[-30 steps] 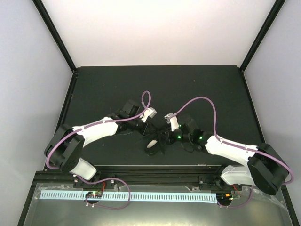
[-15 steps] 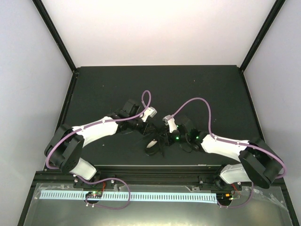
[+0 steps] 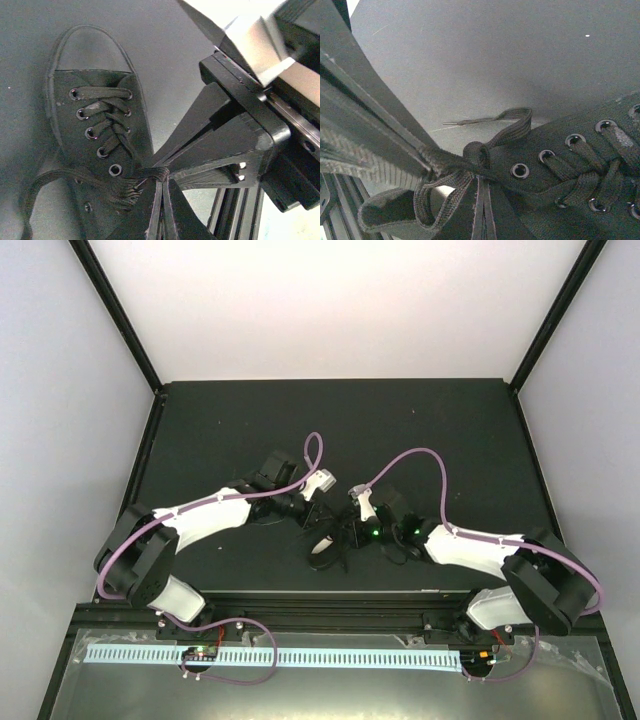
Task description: Tie the shoes
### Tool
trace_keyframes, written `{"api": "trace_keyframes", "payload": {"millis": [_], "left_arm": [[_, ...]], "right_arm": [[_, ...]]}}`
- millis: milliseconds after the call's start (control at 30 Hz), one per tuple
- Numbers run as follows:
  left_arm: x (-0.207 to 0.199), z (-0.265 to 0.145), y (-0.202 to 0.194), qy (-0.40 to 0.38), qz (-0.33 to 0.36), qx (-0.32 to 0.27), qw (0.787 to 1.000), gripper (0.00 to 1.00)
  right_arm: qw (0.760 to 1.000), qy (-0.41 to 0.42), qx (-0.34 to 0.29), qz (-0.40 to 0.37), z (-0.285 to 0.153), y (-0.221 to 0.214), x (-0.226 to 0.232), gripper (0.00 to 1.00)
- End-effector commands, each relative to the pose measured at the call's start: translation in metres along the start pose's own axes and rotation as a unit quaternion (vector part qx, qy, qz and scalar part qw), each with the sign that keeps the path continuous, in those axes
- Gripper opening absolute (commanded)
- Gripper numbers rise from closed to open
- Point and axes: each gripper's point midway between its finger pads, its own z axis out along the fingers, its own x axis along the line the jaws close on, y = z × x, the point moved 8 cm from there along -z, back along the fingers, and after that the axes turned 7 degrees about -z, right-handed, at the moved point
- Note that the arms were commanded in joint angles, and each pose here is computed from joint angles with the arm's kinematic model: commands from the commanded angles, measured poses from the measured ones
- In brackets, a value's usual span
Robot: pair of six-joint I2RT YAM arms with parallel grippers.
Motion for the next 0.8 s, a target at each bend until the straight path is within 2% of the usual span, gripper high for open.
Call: {"api": "trace_keyframes", "payload": {"millis": [0,200,267,500,600,767], "left_arm": [[-0.008,0.003,0.001,-0.039,0.028,0.007,0.999,0.03],[-0.005,0.001,-0.002,-0.012,0.015,0.01,1.0,0.14],[-0.001,-0.004,0.002,0.011,0.002,-0.006,1.0,0.24],[0.004,-0.025,0.015,0.048,-0.04,-0.08,0.995,0.44],[0.014,-0.023,0.016,0.06,-0.069,-0.079,0.993,0.46],[0.025,-0.01,0.01,0.049,-0.092,-0.043,0.994,0.42]], "right_arm": [[1.0,-0.018,-0.003,0.007,0.003,-0.002,-0.004,0.02],[1.0,-0.017,-0.003,0.009,0.003,-0.003,-0.004,0.02],[1.0,-0.018,-0.003,0.009,0.003,-0.003,-0.004,0.02],[1.0,-0.016,0.0,0.01,0.004,-0.006,-0.005,0.02],[1.0,-0.014,-0.001,0.011,0.004,-0.006,-0.005,0.02],[1.0,-0.013,-0.001,0.01,0.005,-0.006,-0.004,0.02]]}}
